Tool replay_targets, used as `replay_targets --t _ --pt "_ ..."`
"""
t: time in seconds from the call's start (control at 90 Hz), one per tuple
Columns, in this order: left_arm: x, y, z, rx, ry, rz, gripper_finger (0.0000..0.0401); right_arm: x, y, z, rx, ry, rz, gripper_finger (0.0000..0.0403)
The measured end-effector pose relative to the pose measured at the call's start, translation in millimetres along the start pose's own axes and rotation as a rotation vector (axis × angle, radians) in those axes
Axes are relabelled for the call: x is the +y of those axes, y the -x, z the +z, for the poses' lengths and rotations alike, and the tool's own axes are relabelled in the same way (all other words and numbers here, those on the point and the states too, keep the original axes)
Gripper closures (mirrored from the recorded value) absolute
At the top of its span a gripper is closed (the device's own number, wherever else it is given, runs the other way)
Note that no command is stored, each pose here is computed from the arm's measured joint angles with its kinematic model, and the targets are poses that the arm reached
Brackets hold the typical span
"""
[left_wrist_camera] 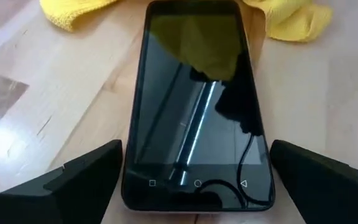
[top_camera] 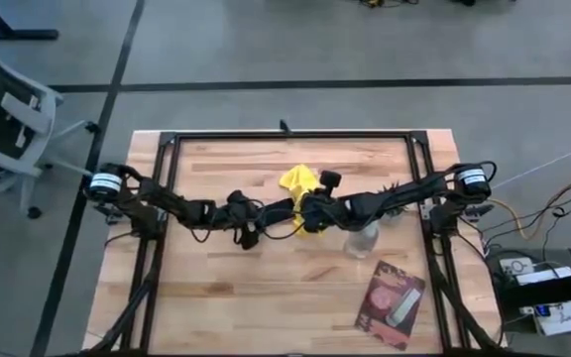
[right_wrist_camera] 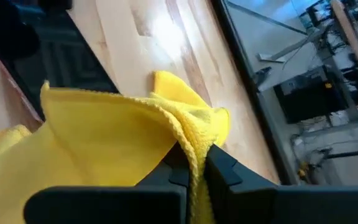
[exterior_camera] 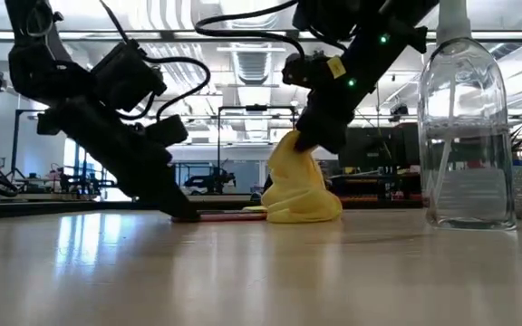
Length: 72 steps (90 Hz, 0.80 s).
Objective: Apply microfiber cloth
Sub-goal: Wipe the front of the pink cellphone with a microfiber cloth
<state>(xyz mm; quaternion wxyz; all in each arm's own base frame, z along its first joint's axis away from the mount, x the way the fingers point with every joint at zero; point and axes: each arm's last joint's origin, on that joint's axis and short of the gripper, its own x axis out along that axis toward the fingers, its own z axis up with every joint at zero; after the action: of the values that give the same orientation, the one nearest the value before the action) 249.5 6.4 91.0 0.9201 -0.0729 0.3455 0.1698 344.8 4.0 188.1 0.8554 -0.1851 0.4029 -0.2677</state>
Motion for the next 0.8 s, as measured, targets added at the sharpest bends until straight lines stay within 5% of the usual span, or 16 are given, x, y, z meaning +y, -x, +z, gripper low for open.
replay_targets --t 0.244,0.4,0.8 --pt "2 -3 -10 0.032 -0.023 0.008 0.0022 4 -5 2 -0.112 -0.023 0.144 0.0403" --pt "2 -4 -12 0.037 -0.030 0.006 0.0088 0 -9 6 -0.197 -0.047 0.214 0.0403" --pt "2 -4 -12 0.028 -0.051 0.003 0.0088 8 -44 14 -0.384 -0.089 0.370 0.0403"
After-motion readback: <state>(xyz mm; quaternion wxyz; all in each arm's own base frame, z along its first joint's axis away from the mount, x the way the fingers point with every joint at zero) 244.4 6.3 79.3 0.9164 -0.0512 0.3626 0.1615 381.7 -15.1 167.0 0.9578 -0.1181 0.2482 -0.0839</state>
